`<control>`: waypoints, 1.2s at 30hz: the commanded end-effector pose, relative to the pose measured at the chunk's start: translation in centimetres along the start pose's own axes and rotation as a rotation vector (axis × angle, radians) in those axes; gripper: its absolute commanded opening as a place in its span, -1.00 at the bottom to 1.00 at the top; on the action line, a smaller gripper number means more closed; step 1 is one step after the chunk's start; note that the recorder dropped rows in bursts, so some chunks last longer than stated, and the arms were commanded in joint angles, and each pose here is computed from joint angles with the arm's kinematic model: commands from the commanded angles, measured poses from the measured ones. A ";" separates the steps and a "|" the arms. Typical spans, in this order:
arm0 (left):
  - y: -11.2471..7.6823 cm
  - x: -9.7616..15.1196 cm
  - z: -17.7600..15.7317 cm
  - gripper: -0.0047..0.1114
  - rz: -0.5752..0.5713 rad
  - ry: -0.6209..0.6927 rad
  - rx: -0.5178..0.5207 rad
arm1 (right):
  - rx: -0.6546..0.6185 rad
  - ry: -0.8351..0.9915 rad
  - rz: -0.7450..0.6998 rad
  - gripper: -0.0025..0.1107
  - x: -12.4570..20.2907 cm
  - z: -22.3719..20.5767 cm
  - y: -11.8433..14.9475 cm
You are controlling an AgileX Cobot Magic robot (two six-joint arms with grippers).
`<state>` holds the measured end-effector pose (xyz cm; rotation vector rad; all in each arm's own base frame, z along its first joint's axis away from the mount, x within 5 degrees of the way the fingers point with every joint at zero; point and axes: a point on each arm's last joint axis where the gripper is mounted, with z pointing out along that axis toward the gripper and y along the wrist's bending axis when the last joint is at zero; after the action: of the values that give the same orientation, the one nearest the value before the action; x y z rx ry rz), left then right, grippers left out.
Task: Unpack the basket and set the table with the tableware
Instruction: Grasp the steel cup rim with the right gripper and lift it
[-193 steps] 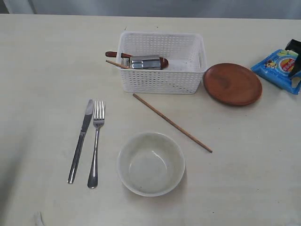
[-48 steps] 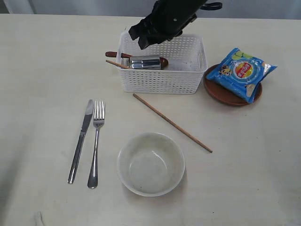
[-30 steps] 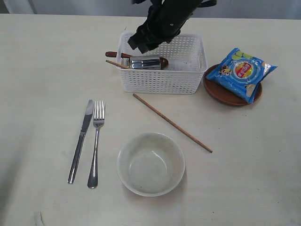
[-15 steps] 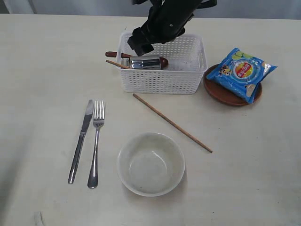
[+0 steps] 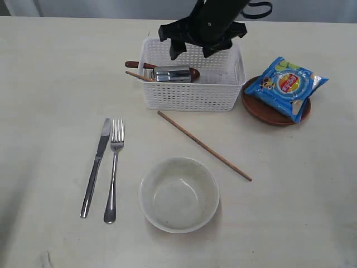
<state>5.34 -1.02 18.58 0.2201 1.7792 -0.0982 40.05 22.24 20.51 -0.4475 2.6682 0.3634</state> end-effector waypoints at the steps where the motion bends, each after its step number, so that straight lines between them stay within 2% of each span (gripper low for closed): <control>1: 0.0 0.0 0.0 -0.92 0.001 -0.009 -0.002 | -0.040 0.033 0.081 0.29 0.2 0.7 -0.4; 6: 0.0 0.0 0.0 -0.92 0.001 -0.009 -0.002 | -0.091 0.092 0.144 0.29 1.0 3.6 -0.3; 12: 0.0 0.0 0.0 -0.92 0.001 -0.009 -0.002 | -0.177 0.048 0.150 0.27 0.6 3.9 0.4; 13: 0.0 0.0 0.0 -0.92 0.001 -0.009 -0.002 | -0.177 0.047 0.150 0.15 0.6 3.9 0.4; 17: 0.0 0.0 0.0 -0.92 0.001 -0.009 -0.002 | -0.176 0.047 0.149 -0.57 0.6 3.9 0.4; 20: 0.0 0.0 0.0 -0.92 0.001 -0.009 -0.002 | -0.175 0.048 0.153 -0.97 0.6 3.9 0.4; 30: 0.0 0.0 0.0 -0.92 0.001 -0.009 -0.002 | -0.174 0.034 0.151 -0.96 0.5 3.7 0.4; 36: 0.0 0.0 0.0 -0.92 0.001 -0.009 -0.002 | -0.168 -0.018 0.124 -0.96 -0.3 1.7 0.6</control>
<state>5.34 -1.02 18.58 0.2201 1.7792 -0.0982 40.68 23.90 18.12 -0.2874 2.6974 0.6738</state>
